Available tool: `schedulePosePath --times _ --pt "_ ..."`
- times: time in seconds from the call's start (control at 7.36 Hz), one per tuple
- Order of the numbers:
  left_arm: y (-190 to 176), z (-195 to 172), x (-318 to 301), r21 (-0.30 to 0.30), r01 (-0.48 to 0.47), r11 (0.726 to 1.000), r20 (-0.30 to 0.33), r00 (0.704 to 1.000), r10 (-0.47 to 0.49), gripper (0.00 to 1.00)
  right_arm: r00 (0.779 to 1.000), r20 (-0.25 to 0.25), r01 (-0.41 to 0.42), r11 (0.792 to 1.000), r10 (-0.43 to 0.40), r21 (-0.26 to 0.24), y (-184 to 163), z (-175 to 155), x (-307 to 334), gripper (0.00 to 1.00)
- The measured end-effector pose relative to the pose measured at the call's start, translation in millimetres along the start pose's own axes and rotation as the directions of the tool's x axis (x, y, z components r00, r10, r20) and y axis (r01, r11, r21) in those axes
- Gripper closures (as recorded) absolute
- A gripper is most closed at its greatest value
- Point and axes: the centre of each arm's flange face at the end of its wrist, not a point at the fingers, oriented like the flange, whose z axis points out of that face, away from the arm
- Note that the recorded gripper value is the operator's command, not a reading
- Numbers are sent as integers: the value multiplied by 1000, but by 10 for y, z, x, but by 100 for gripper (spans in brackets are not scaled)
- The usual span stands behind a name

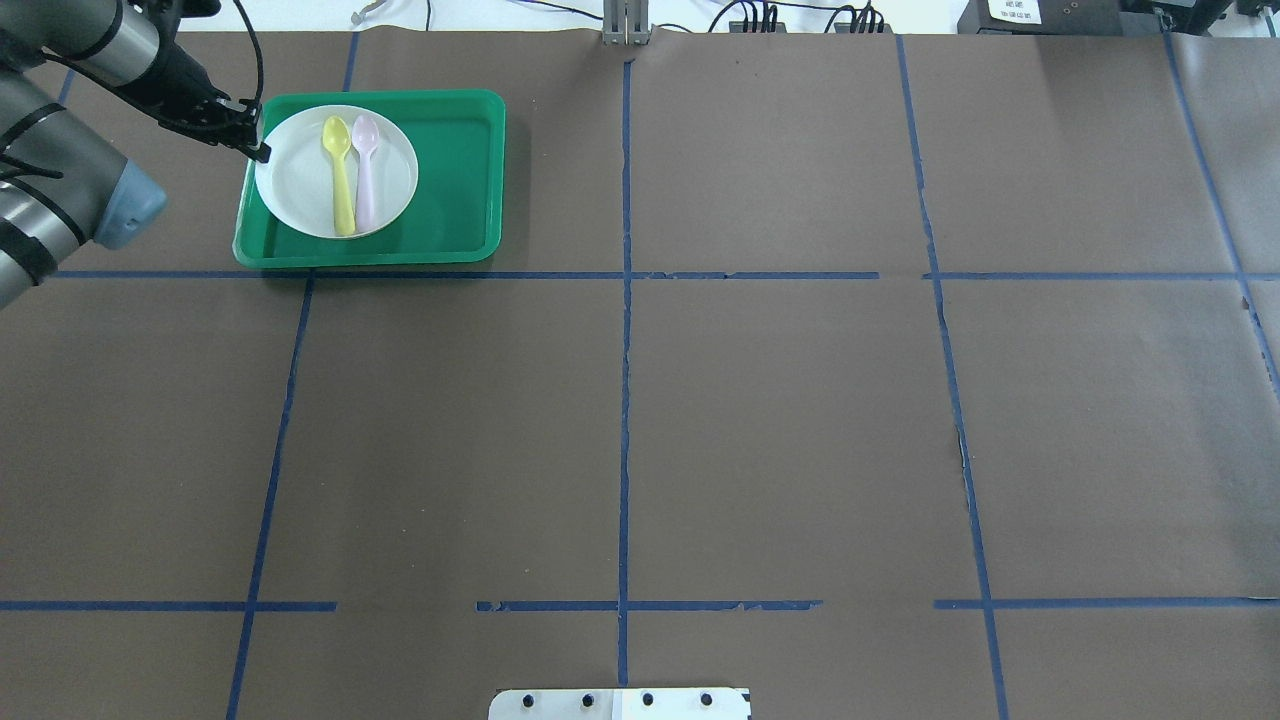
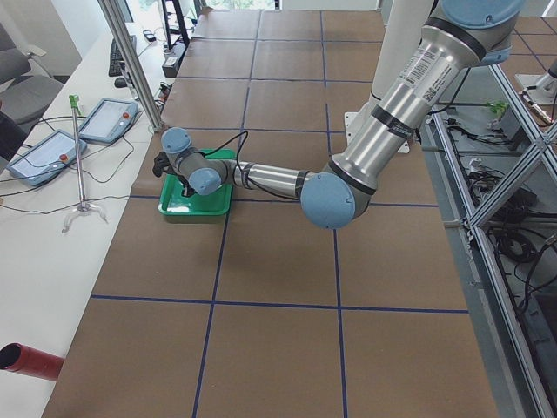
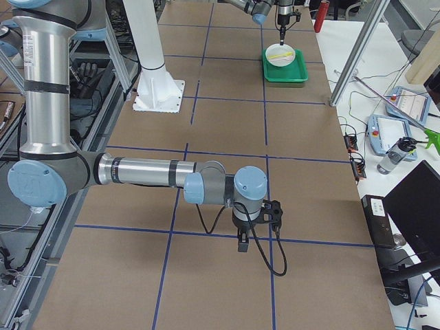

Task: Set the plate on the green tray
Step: 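Lower the plate onto the green tray and open the left gripper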

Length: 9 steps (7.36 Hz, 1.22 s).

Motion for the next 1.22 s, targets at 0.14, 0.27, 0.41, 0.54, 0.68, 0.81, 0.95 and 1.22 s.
schedulePosePath --times 0.14,0.27,0.41,0.54,0.68,0.81,0.95,1.22 --pt "-16 123 -2 -2 -12 1000 -6 1000 12 100 1000 0 0 1000 0 0 0 0 0 0" --pt "-11 231 -4 -4 -20 1000 -12 1000 20 100 1000 0 0 1000 0 0 0 0 1 0" --pt "8 326 34 -7 -22 1000 -18 1000 22 100 1000 0 0 1000 0 0 1 1 1 0" --pt "15 408 95 -8 -15 1000 -27 1000 15 100 1000 0 0 1000 0 0 0 0 0 0" --pt "15 477 125 -7 -7 1000 -34 999 7 100 1000 0 0 1000 0 0 0 0 0 0" --pt "20 524 115 -7 -1 1000 -35 999 0 96 1000 0 0 1000 0 0 0 0 0 0" --pt "22 542 98 -8 6 1000 -34 999 -6 38 1000 -1 0 1000 0 0 0 0 1 0" --pt "-5 501 45 2 19 1000 -29 999 -19 0 1000 -1 0 1000 0 0 2 1 2 0"
